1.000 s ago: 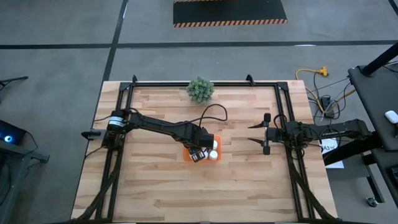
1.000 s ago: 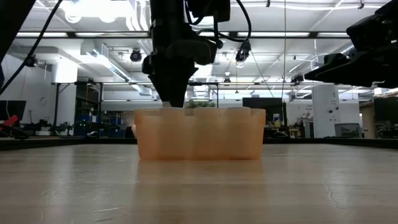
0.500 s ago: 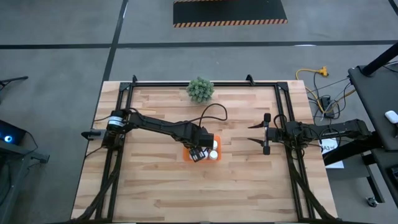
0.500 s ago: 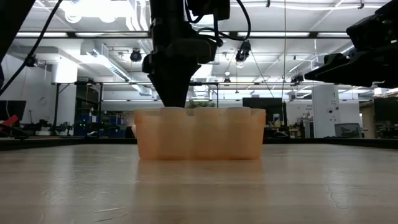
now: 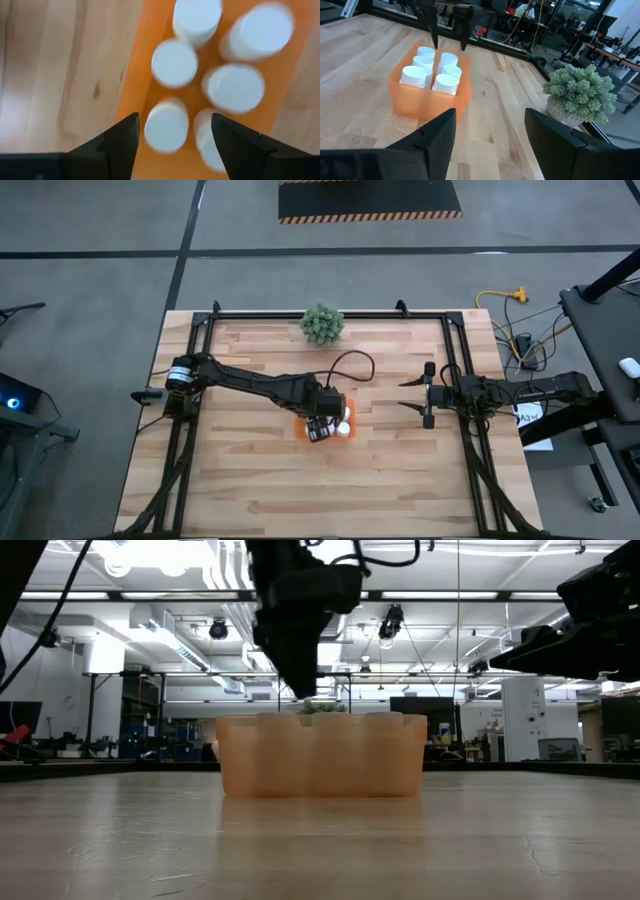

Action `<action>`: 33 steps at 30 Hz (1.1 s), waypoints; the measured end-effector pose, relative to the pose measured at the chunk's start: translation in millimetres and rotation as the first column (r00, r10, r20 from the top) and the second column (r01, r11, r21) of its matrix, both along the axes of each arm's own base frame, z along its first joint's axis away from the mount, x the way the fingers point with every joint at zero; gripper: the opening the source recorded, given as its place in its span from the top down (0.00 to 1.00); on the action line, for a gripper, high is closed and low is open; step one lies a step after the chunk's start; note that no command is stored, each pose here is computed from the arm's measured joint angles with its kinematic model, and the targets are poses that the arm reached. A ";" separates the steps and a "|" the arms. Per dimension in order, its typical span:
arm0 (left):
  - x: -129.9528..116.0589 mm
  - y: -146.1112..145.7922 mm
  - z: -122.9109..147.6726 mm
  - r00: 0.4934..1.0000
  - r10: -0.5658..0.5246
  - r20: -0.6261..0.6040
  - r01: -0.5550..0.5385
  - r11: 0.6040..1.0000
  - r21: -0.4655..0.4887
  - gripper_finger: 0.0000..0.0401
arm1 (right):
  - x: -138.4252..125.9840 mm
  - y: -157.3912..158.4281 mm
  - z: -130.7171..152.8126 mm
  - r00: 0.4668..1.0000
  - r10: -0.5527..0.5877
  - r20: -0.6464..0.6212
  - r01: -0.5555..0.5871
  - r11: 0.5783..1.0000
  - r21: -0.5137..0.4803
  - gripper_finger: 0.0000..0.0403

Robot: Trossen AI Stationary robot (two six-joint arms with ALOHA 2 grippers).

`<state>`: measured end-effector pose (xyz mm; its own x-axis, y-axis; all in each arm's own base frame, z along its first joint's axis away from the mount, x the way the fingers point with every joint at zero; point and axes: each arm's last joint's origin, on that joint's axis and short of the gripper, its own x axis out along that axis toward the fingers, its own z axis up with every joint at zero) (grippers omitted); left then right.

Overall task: Pick and place pill bottles into a basket
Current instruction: Return to Home Position

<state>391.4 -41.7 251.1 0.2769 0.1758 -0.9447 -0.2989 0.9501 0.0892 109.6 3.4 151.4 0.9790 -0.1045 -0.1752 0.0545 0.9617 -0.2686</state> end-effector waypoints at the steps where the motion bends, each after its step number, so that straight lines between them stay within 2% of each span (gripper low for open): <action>1: 2.0 -0.2 0.7 1.000 0.000 0.023 0.000 1.000 -0.002 0.43 | 0.0 0.0 0.0 1.000 -0.001 0.000 0.001 1.000 0.000 0.44; 7: 20.2 -1.6 7.7 0.973 0.003 0.229 0.003 1.000 -0.026 0.43 | 0.0 0.0 0.0 1.000 0.000 0.000 0.000 1.000 0.000 0.44; 13: 39.9 -4.0 23.6 0.886 0.004 0.464 0.020 0.999 -0.048 0.43 | 0.0 0.0 0.0 1.000 0.000 0.000 0.000 1.000 0.000 0.44; 15: 43.6 -4.4 26.5 0.861 -0.053 0.505 0.066 0.998 -0.007 0.43 | 0.0 0.0 0.0 1.000 0.000 0.000 0.000 1.000 0.000 0.44; 18: 43.7 -7.5 23.9 0.858 -0.179 0.481 0.158 0.984 0.084 0.43 | 0.0 0.0 0.0 1.000 -0.001 0.000 0.001 1.000 0.000 0.44; 19: 45.5 -9.6 22.3 0.841 -0.217 0.495 0.185 0.976 0.112 0.43 | 0.0 0.0 0.0 1.000 0.000 0.000 0.000 1.000 0.000 0.44; 22: 48.9 -16.1 16.7 0.734 -0.330 0.594 0.292 0.942 0.164 0.43 | 0.0 0.0 0.0 1.000 0.000 0.000 0.000 1.000 0.000 0.44; 25: 43.4 -20.6 14.3 0.538 -0.424 0.728 0.428 0.882 0.197 0.43 | 0.0 0.0 0.0 1.000 0.000 0.000 0.000 1.000 0.000 0.44; 26: 37.7 -19.3 14.3 0.499 -0.425 0.755 0.445 0.873 0.198 0.43 | 0.0 0.0 0.0 1.000 -0.001 0.000 0.001 1.000 0.000 0.44; 30: 5.6 -12.5 12.5 0.436 -0.396 0.808 0.411 0.887 0.213 0.43 | 0.0 0.0 0.1 1.000 -0.001 0.001 0.001 1.000 0.000 0.44; 31: -2.9 -11.2 12.6 0.389 -0.386 0.836 0.384 0.893 0.234 0.43 | 0.0 0.0 0.2 1.000 0.000 0.002 0.000 1.000 0.000 0.44; 33: -22.7 -10.8 8.4 0.259 -0.383 0.887 0.350 0.893 0.283 0.43 | 0.1 0.0 -0.1 1.000 0.001 -0.002 -0.001 1.000 0.000 0.44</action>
